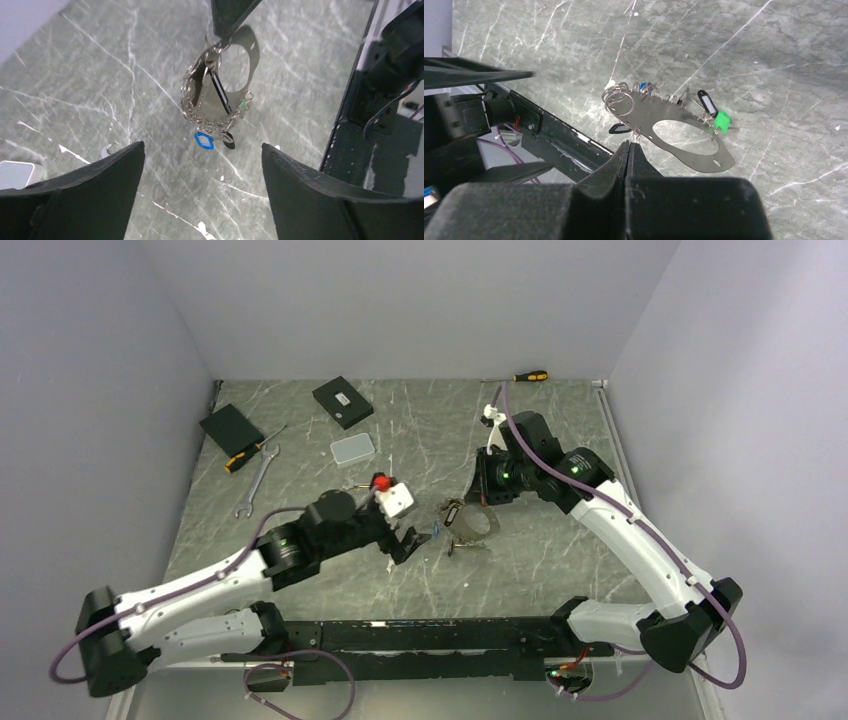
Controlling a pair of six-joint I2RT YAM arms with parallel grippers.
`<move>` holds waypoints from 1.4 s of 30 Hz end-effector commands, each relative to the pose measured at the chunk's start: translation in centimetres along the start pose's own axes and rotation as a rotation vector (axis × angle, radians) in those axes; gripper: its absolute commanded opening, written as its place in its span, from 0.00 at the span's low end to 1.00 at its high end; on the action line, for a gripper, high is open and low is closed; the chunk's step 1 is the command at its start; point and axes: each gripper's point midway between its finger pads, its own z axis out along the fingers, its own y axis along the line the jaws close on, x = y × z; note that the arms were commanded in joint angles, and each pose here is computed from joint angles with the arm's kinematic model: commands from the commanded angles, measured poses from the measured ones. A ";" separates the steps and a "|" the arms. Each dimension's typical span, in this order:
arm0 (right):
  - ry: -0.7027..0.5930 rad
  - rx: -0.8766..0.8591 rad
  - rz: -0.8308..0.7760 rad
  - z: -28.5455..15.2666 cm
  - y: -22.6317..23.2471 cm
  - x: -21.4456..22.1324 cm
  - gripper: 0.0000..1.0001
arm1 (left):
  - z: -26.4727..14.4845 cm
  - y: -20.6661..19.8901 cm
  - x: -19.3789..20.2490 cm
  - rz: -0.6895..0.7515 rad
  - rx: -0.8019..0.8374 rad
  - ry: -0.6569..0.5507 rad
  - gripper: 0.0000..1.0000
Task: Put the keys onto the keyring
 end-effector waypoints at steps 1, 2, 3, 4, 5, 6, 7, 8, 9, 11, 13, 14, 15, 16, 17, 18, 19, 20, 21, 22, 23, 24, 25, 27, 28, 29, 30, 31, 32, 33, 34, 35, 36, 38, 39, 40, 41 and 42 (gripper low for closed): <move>-0.069 -0.028 -0.012 -0.6 1.0 -2.0 0.00 | -2.7 0.0 -3.1 0.005 -0.012 -0.185 0.97; -0.069 -0.032 -0.013 -0.6 1.0 -1.9 0.00 | -2.8 0.2 -3.3 0.011 -0.023 -0.213 0.99; -0.068 -0.034 -0.013 -0.6 1.0 -1.9 0.00 | -2.7 0.2 -3.4 0.015 -0.027 -0.239 1.00; -0.070 -0.038 -0.012 -0.6 1.1 -1.9 0.00 | -2.5 0.2 -3.6 0.015 -0.027 -0.259 0.99; -0.075 -0.045 -0.014 -0.7 1.2 -2.0 0.00 | -2.1 0.1 -3.5 0.016 -0.020 -0.254 1.00; -0.087 -0.060 -0.017 -1.0 1.5 -2.0 0.00 | -1.6 0.0 -3.5 0.014 -0.015 -0.244 0.99; -0.095 -0.069 -0.017 -1.1 1.6 -2.1 0.00 | -1.1 -0.1 -3.6 0.016 -0.008 -0.242 1.00; -0.097 -0.073 -0.020 -1.1 1.7 -2.1 0.00 | -0.6 -0.2 -3.6 0.018 0.000 -0.243 0.99; -0.094 -0.078 -0.024 -1.2 1.7 -2.0 0.00 | -0.2 -0.3 -3.9 0.024 0.007 -0.255 0.99; -0.082 -0.093 -0.034 -1.2 1.9 -1.7 0.00 | 0.5 -0.4 -4.6 0.043 0.021 -0.283 0.99; -0.082 -0.115 -0.045 -1.4 2.3 -1.6 0.00 | 1.2 -0.5 -5.2 0.066 0.032 -0.299 1.00; -0.088 -0.131 -0.050 -1.5 2.5 -1.5 0.00 | 1.6 -0.6 -5.3 0.081 0.040 -0.296 0.99; -0.096 -0.142 -0.055 -1.7 2.7 -1.6 0.00 | 2.1 -0.7 -5.4 0.090 0.046 -0.287 0.99; -0.100 -0.146 -0.061 -1.8 2.8 -1.6 0.00 | 2.4 -0.8 -5.5 0.098 0.056 -0.285 1.00; -0.102 -0.150 -0.069 -1.9 2.8 -1.5 0.00 | 2.5 -1.0 -5.8 0.108 0.067 -0.294 1.00; -0.100 -0.149 -0.076 -2.0 2.7 -1.4 0.00 | 2.5 -1.1 -6.2 0.116 0.076 -0.303 0.99; -0.096 -0.146 -0.084 -2.0 2.6 -1.3 0.00 | 2.5 -1.2 -6.4 0.122 0.081 -0.310 0.99; -0.091 -0.143 -0.090 -1.9 2.6 -1.2 0.00 | 2.6 -1.2 -6.6 0.128 0.083 -0.313 0.99; -0.087 -0.145 -0.095 -1.9 2.5 -1.1 0.00 | 2.6 -1.2 -6.7 0.135 0.083 -0.315 0.99; -0.087 -0.147 -0.098 -1.9 2.5 -1.0 0.00 | 2.7 -1.1 -6.8 0.140 0.082 -0.315 1.00; -0.088 -0.151 -0.101 -2.0 2.5 -0.9 0.00 | 2.9 -1.0 -6.8 0.144 0.077 -0.311 1.00; -0.090 -0.159 -0.106 -2.0 2.7 -0.9 0.00 | 3.1 -1.0 -6.6 0.150 0.076 -0.303 0.99; -0.087 -0.165 -0.111 -2.0 2.8 -0.8 0.00 | 3.2 -0.9 -6.7 0.156 0.076 -0.301 0.99; -0.086 -0.176 -0.122 -2.1 2.9 -0.7 0.00 | 3.5 -0.9 -6.6 0.165 0.078 -0.297 1.00; -0.088 -0.181 -0.126 -2.2 3.0 -0.7 0.00 | 3.7 -1.0 -6.6 0.171 0.079 -0.296 1.00; -0.089 -0.184 -0.129 -2.3 3.1 -0.6 0.00 | 3.9 -1.0 -6.5 0.174 0.080 -0.293 1.00; -0.091 -0.187 -0.130 -2.3 3.1 -0.6 0.00 | 4.1 -0.9 -6.4 0.174 0.081 -0.291 0.99; -0.095 -0.190 -0.133 -2.4 3.2 -0.7 0.00 | 4.4 -1.1 -6.2 0.174 0.092 -0.284 0.99; -0.095 -0.194 -0.134 -2.4 3.3 -0.6 0.00 | 4.6 -1.1 -6.1 0.175 0.102 -0.279 0.99; -0.096 -0.197 -0.136 -2.5 3.3 -0.6 0.00 | 4.8 -1.3 -5.9 0.172 0.117 -0.275 0.99; -0.097 -0.201 -0.138 -2.5 3.4 -0.6 0.00 | 5.0 -1.5 -5.8 0.169 0.131 -0.273 0.99; -0.098 -0.205 -0.138 -2.6 3.4 -0.6 0.00 | 5.2 -1.5 -5.8 0.167 0.138 -0.273 0.97; -0.100 -0.209 -0.139 -2.7 3.5 -0.5 0.00 | 5.3 -1.5 -5.7 0.164 0.142 -0.271 0.95; -0.105 -0.218 -0.141 -2.9 3.6 -0.4 0.00 | 5.7 -1.3 -5.5 0.164 0.141 -0.261 0.87; -0.106 -0.222 -0.140 -3.0 3.7 -0.4 0.00 | 5.8 -1.1 -5.5 0.161 0.139 -0.259 0.85; -0.107 -0.225 -0.141 -3.0 3.7 -0.3 0.00 | 5.9 -0.9 -5.5 0.157 0.136 -0.263 0.84; -0.106 -0.228 -0.140 -3.1 3.7 -0.2 0.00 | 5.9 -0.8 -5.6 0.152 0.136 -0.269 0.84; -0.105 -0.232 -0.140 -3.1 3.8 -0.2 0.00 | 5.9 -0.7 -5.7 0.148 0.137 -0.276 0.83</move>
